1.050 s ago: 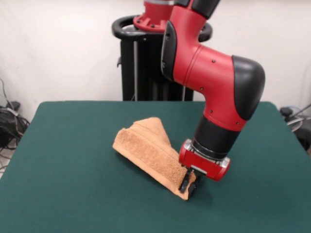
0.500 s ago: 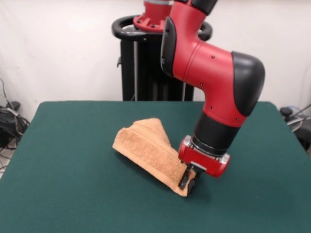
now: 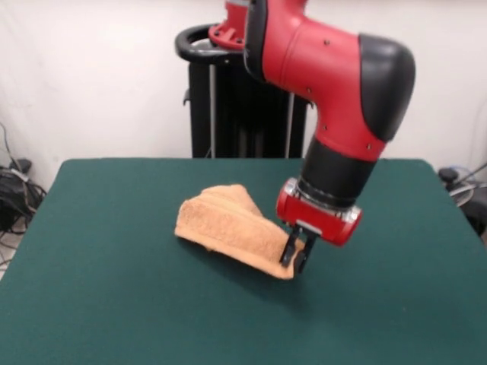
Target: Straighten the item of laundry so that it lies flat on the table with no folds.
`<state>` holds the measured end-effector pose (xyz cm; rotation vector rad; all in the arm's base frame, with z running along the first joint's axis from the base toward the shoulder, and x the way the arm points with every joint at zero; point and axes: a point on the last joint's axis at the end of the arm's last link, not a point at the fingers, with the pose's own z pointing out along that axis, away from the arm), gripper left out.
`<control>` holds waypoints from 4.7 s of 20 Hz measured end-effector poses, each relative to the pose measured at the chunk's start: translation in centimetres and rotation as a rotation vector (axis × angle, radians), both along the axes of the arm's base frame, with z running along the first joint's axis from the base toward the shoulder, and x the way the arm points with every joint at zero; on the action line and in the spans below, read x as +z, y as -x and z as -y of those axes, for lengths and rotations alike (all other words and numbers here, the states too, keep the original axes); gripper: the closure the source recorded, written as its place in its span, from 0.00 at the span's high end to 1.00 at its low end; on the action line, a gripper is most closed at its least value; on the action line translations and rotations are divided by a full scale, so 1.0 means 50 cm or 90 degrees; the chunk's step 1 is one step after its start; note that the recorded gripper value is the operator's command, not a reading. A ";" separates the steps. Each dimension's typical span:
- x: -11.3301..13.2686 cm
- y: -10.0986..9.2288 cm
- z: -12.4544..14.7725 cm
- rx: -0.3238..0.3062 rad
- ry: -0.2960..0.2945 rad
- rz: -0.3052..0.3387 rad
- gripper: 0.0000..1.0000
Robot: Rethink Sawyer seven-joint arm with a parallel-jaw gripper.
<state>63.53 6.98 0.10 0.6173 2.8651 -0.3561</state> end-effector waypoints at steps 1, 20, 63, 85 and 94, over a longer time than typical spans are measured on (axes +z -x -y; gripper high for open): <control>0.026 -0.003 0.001 -0.008 -0.011 -0.007 0.00; 0.371 0.006 -0.031 -0.026 -0.083 -0.059 0.00; 0.684 0.184 -0.073 -0.148 -0.104 0.202 0.00; 0.540 0.239 0.019 -0.208 -0.121 0.189 0.00; 0.536 0.238 0.009 -0.201 -0.125 0.186 0.00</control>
